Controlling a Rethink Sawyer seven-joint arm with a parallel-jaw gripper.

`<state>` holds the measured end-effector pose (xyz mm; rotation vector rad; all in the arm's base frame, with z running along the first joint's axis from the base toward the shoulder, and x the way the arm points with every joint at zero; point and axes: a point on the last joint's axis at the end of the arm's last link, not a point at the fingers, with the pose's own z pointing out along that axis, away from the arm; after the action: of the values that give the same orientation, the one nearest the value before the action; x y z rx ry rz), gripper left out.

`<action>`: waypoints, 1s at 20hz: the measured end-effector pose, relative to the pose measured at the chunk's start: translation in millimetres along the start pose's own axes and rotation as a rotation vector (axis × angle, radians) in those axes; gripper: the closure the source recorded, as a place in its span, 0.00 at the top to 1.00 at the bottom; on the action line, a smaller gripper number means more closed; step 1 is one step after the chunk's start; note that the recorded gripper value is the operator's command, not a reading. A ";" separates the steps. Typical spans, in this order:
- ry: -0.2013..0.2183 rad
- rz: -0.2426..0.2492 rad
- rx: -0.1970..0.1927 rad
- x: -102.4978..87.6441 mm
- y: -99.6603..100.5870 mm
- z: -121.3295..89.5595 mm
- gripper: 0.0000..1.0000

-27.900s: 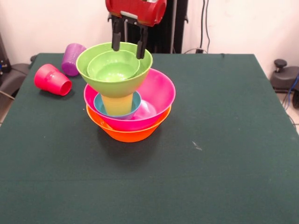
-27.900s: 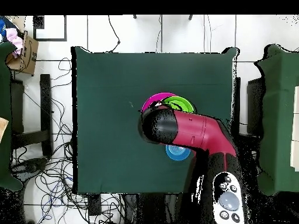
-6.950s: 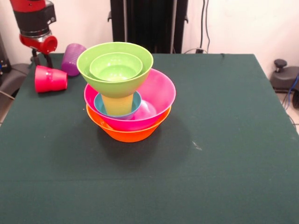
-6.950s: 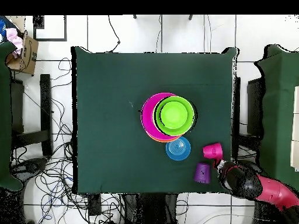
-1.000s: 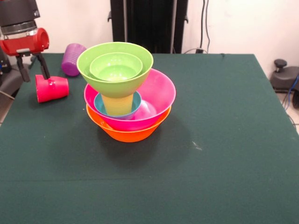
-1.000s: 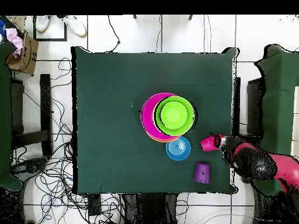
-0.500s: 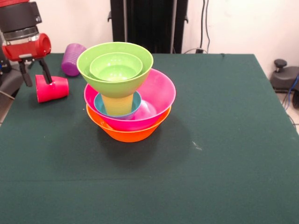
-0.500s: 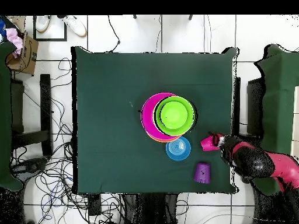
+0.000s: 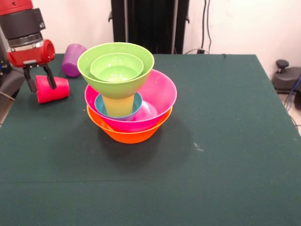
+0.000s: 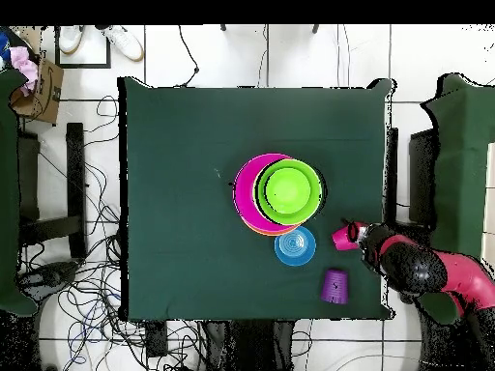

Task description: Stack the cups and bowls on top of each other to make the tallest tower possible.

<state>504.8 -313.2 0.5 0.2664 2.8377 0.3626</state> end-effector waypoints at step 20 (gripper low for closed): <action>0.004 -0.001 -0.012 3.5 2.4 5.2 1.00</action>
<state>503.3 -309.0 -4.5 0.2620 2.8387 0.3795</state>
